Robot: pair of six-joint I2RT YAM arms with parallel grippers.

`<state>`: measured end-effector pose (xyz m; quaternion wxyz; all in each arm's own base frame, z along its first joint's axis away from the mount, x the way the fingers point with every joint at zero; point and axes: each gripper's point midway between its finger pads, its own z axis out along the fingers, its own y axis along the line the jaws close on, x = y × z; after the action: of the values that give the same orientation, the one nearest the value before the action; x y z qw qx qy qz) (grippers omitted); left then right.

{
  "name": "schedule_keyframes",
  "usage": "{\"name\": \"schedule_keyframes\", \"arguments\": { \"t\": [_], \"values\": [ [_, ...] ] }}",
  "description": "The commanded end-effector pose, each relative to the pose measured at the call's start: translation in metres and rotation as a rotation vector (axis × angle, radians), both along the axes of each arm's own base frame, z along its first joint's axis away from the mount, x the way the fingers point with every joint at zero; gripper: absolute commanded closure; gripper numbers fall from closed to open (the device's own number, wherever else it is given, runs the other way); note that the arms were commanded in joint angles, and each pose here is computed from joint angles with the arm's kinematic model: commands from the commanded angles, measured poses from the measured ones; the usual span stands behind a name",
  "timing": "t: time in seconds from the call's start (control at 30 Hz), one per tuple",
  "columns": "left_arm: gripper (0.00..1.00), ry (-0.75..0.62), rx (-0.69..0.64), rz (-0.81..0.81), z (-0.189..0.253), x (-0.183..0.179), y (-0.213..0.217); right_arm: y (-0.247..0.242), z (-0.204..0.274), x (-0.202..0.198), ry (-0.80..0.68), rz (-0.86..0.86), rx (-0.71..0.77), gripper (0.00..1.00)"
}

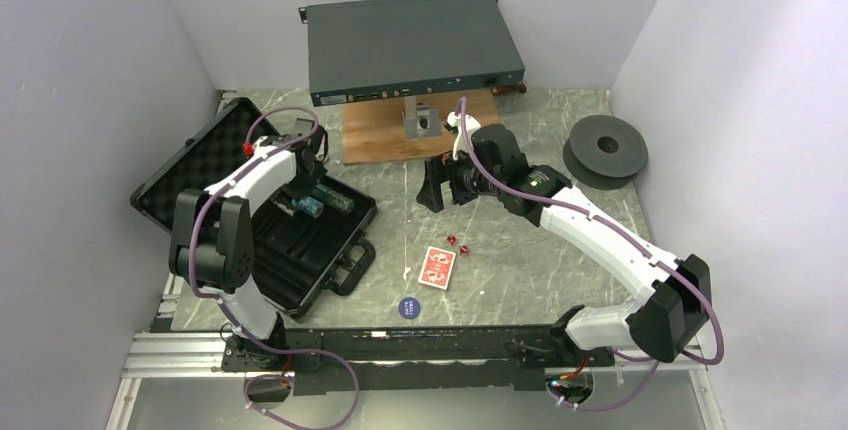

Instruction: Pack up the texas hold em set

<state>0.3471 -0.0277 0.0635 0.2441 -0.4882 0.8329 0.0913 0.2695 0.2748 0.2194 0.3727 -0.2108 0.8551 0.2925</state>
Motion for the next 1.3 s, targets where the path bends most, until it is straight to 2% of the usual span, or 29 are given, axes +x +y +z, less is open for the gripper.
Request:
{"name": "schedule_keyframes", "arguments": {
  "t": [0.0,0.13,0.23,0.3,0.43,0.53,0.67,1.0,1.1,1.2,1.27],
  "values": [
    [0.11,-0.101,-0.01,0.011,0.025,0.02,-0.003,0.004,0.007,0.005,-0.033,0.01,0.021,0.06],
    [0.03,-0.122,0.014,-0.007,0.04,0.014,0.002,0.004,0.008,0.006,-0.034,0.01,0.022,0.05],
    [0.02,-0.141,0.03,-0.074,0.049,0.01,0.004,0.004,0.007,0.006,-0.034,0.011,0.022,0.06],
    [0.11,-0.165,0.017,-0.165,0.05,0.012,-0.003,0.005,0.007,0.006,-0.032,0.01,0.022,0.05],
    [0.22,-0.186,-0.006,-0.299,0.043,0.009,-0.015,0.005,0.006,0.006,-0.032,0.011,0.023,0.06],
    [0.36,-0.192,0.002,-0.457,0.037,0.008,-0.028,0.005,0.005,0.007,-0.031,0.008,0.02,0.05],
    [0.48,-0.229,-0.009,-0.605,0.03,0.008,-0.049,0.005,0.003,0.007,-0.026,0.011,0.019,0.06],
    [0.72,-0.211,-0.02,-0.733,0.017,0.013,-0.068,0.004,0.003,0.006,-0.028,0.01,0.015,0.06],
    [0.75,-0.194,0.005,-0.768,0.021,0.011,-0.072,0.004,0.002,0.006,-0.026,0.01,0.013,0.06],
    [0.66,-0.213,0.091,-0.803,0.038,0.005,-0.077,0.004,0.001,0.006,-0.025,0.01,0.012,0.06],
    [0.65,-0.232,0.118,-0.835,0.046,0.001,-0.082,0.005,0.001,0.007,-0.022,0.011,0.012,0.05]
  ]
}}
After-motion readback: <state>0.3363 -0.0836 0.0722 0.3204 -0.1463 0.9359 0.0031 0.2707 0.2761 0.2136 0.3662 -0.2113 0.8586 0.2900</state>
